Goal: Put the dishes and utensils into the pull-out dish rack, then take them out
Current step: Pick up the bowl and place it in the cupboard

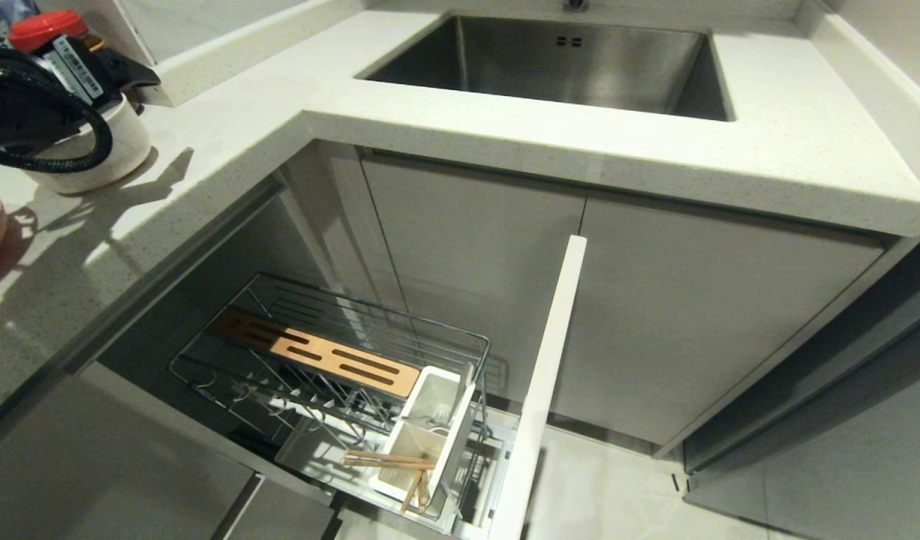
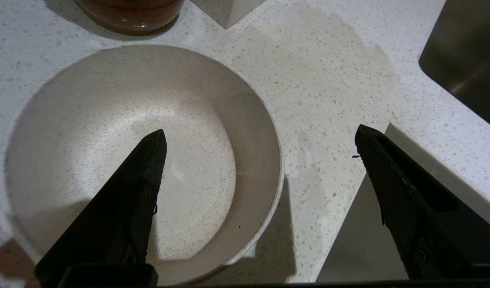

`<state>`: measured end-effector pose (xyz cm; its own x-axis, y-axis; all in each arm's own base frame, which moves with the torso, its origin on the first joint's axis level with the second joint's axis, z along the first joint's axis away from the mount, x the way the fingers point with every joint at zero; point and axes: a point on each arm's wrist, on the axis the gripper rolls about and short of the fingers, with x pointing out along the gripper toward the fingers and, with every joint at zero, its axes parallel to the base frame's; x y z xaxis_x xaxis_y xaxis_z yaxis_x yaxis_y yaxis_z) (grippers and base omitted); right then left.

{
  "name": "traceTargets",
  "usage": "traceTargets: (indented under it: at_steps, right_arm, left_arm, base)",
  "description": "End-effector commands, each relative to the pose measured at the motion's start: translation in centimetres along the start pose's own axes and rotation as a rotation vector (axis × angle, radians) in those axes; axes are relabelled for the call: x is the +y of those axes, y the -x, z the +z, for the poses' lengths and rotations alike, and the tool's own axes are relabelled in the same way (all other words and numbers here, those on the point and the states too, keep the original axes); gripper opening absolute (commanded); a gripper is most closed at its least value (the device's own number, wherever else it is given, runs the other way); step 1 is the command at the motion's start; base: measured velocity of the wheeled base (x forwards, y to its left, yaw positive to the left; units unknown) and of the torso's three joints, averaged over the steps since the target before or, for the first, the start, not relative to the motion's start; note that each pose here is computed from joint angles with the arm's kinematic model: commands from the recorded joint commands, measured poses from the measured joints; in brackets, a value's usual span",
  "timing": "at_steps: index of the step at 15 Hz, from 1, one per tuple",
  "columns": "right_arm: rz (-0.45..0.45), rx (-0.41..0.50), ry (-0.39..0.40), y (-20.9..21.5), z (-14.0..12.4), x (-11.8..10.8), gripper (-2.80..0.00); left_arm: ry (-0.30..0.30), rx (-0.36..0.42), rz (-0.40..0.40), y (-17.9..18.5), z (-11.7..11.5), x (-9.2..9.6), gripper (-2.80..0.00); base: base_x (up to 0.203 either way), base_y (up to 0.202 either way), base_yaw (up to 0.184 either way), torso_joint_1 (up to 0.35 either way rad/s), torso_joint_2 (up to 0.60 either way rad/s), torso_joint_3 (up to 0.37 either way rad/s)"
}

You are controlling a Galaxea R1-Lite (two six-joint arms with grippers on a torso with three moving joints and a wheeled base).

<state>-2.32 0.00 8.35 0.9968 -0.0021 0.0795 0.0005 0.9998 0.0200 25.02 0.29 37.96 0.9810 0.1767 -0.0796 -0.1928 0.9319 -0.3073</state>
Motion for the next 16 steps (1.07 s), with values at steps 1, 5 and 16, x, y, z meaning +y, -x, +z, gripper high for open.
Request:
traceTargets:
  at_steps: [1,5,16]
  right_arm:
    - [0.000,0.026,0.000,-0.16,-0.73,-0.01,-2.80]
    - [0.000,0.026,0.000,-0.16,-0.73,-0.01,-2.80]
    - [-0.001,0.026,0.000,-0.16,-0.73,-0.02,-2.80]
  left_arm:
    - [-0.001,0.015,0.005,-0.61,-0.38,0.01,0.00]
    - [-0.003,0.024,0.007,-1.00,-0.59,0.01,0.00]
    - [-0.010,0.040,0.001,-1.14,-1.02,-0.22,-2.80]
  base:
    - [0.000,0.000,0.000,0.000,0.00,0.000]
    - [0.000,0.000,0.000,0.000,0.00,0.000]
    - [0.000,0.000,0.000,0.000,0.00,0.000]
